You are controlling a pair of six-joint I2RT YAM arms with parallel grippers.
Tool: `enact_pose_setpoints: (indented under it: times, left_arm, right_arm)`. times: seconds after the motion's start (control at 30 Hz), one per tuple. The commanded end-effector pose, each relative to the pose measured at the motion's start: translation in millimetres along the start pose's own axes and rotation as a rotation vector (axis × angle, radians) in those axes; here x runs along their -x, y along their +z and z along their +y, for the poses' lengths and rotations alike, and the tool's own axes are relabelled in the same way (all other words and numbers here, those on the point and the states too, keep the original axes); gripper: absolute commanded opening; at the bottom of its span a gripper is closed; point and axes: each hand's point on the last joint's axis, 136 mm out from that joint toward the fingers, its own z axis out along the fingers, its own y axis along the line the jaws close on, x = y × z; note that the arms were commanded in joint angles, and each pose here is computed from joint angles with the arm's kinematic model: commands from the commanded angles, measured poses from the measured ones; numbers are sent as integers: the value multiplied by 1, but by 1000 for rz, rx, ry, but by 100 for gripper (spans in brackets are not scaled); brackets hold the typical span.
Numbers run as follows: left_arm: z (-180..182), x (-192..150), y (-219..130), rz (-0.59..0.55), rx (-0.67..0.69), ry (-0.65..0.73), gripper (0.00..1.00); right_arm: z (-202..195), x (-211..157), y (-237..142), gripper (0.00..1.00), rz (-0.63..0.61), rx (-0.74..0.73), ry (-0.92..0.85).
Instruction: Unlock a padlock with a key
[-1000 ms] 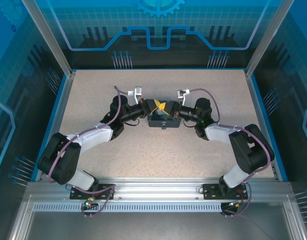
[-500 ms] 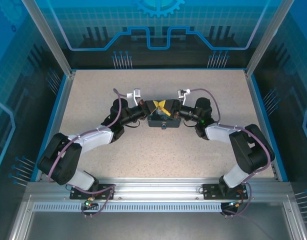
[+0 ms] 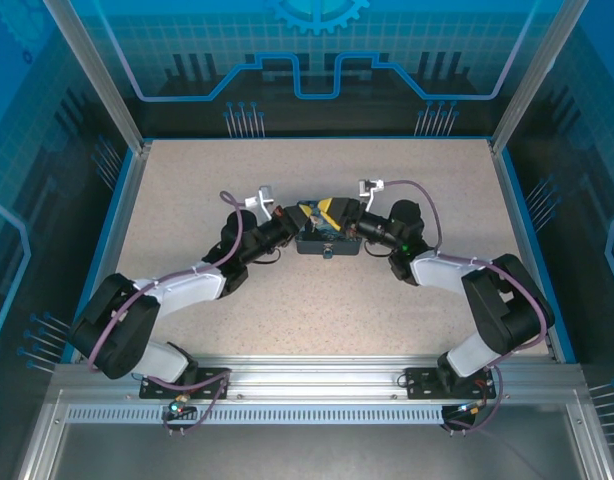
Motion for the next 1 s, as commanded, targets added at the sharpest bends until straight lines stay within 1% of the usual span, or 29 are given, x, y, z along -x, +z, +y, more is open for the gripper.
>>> enact_pose_setpoints:
  times: [0.0, 0.23, 0.5, 0.83, 0.97]
  left_arm:
    - [-13, 13, -7, -95, -36, -11, 0]
    - [-16, 19, -11, -148, -35, 0, 0]
    - [-19, 24, -15, -184, -38, 6, 0]
    - [-16, 25, -17, -212, -23, 15, 0]
    - [-17, 25, -18, -218, -23, 17, 0]
  right_arm:
    - [5, 0, 7, 50, -30, 36, -9]
    - [1, -9, 16, 46, -26, 45, 7]
    - [-1, -14, 21, 43, -22, 51, 19]
    - [1, -25, 32, 35, 1, 71, 26]
    - [2, -26, 34, 31, 2, 75, 27]
